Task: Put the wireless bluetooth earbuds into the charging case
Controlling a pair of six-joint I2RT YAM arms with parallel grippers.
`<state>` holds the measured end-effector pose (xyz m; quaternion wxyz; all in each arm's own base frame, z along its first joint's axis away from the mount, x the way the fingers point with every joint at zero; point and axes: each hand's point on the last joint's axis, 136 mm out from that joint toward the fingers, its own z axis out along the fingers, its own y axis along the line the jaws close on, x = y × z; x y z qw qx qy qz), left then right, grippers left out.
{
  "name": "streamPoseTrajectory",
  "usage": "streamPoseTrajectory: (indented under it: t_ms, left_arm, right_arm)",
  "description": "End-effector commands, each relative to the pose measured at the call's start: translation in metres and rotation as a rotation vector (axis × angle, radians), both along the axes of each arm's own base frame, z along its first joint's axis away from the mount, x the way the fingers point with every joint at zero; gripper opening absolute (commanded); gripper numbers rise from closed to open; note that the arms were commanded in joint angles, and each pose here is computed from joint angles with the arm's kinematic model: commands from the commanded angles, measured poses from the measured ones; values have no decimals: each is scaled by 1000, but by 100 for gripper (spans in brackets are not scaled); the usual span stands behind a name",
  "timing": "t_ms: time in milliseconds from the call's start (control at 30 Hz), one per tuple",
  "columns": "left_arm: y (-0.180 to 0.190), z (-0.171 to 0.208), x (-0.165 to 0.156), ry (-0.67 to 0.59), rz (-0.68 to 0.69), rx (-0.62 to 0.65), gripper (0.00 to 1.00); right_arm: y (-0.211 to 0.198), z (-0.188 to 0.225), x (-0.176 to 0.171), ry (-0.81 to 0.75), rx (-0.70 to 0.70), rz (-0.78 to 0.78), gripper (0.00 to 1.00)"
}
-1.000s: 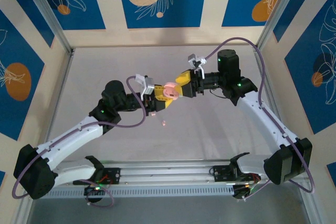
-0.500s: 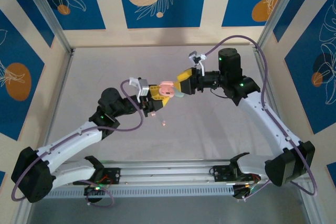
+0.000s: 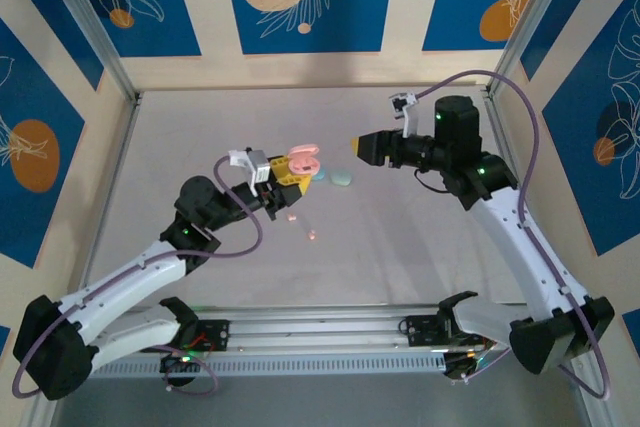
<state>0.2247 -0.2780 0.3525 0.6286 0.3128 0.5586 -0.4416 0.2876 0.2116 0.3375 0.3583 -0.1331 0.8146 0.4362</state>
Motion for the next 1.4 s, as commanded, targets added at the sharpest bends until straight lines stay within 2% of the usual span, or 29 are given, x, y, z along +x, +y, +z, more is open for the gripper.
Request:
streamPoseTrajectory:
  t_ms: [0, 133, 367, 500, 733, 1033, 1367]
  left_arm:
    - [10, 18, -4, -62, 41, -35, 23]
    - [16, 26, -7, -75, 63, -40, 23]
    - [21, 32, -10, -78, 77, -42, 24]
    - [25, 36, -10, -83, 92, -48, 24]
    - [33, 42, -13, -102, 120, -46, 24]
    - [36, 50, -17, -111, 119, -49, 24]
    - [36, 51, -18, -98, 113, -56, 25]
  right_arm:
    - [-7, -72, 3, 299, -88, -77, 56]
    - [4, -126, 0, 498, -146, -66, 50]
    - [37, -204, -19, 680, -305, -17, 45]
    - [60, -236, -29, 724, -402, 24, 44]
    - [88, -263, -30, 714, -487, 90, 42]
    - [126, -275, -2, 646, -534, 187, 39]
    - [154, -290, 14, 557, -702, 284, 38]
